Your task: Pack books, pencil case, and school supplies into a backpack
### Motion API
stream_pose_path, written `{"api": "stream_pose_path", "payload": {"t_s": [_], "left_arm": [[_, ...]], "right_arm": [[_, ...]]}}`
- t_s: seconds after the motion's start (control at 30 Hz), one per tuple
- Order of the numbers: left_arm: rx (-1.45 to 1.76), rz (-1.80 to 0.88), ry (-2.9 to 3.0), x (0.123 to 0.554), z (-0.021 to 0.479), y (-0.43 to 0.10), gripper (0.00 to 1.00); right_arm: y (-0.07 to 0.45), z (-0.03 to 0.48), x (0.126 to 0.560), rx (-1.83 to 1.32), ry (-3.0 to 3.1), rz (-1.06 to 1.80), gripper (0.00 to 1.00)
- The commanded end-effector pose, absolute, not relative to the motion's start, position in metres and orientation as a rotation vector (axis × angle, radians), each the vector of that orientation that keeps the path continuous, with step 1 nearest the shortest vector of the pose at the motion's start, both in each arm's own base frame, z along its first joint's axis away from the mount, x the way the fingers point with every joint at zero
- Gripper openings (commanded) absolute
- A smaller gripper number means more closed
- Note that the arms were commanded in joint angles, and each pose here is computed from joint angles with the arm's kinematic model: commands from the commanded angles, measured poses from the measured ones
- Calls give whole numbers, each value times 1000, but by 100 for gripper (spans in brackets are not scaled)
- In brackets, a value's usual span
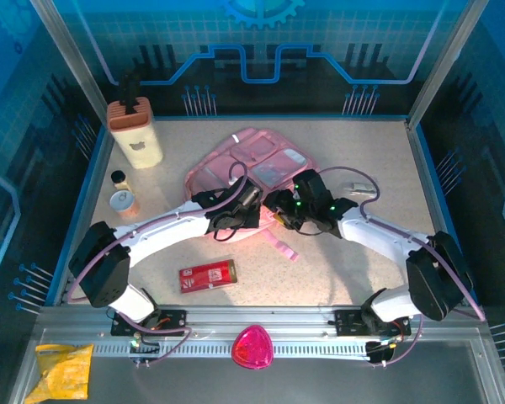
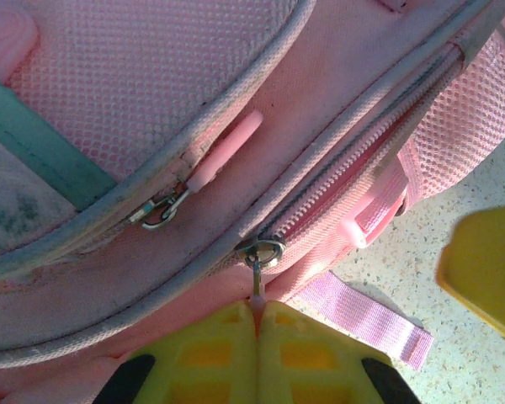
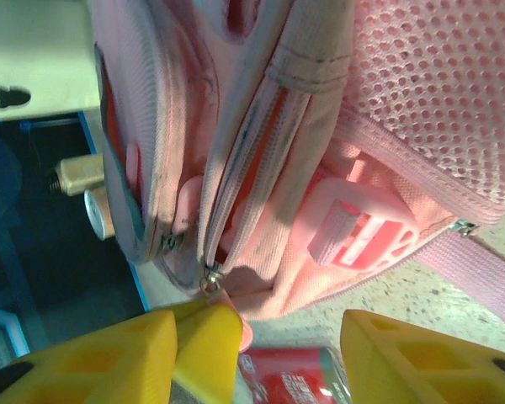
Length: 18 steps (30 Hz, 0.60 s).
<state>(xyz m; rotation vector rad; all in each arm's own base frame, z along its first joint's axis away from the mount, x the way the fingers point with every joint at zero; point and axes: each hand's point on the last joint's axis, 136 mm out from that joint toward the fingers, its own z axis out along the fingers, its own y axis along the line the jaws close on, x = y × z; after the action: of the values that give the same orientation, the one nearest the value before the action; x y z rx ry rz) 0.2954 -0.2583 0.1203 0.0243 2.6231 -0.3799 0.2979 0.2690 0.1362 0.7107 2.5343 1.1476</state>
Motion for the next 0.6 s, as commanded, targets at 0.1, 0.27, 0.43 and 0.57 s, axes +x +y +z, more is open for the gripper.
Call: {"api": "stream_pose_path", "payload": {"t_s": [0.1,0.27,0.43,0.57], "left_arm": [[53,-415,2640,290,128,-262,0],[98,-406,2653,289,127,-264,0],[182,-282,2694,282,114,-248,0],[225,-254,2698,277,111,-232,0]], "right_arm": [[278,131,335,871,2412,1089,53],[281,110,351,835,2446,1035,45],[268,108,353,743,2450,980,20],[254,112,355,651,2475,970,7]]}}
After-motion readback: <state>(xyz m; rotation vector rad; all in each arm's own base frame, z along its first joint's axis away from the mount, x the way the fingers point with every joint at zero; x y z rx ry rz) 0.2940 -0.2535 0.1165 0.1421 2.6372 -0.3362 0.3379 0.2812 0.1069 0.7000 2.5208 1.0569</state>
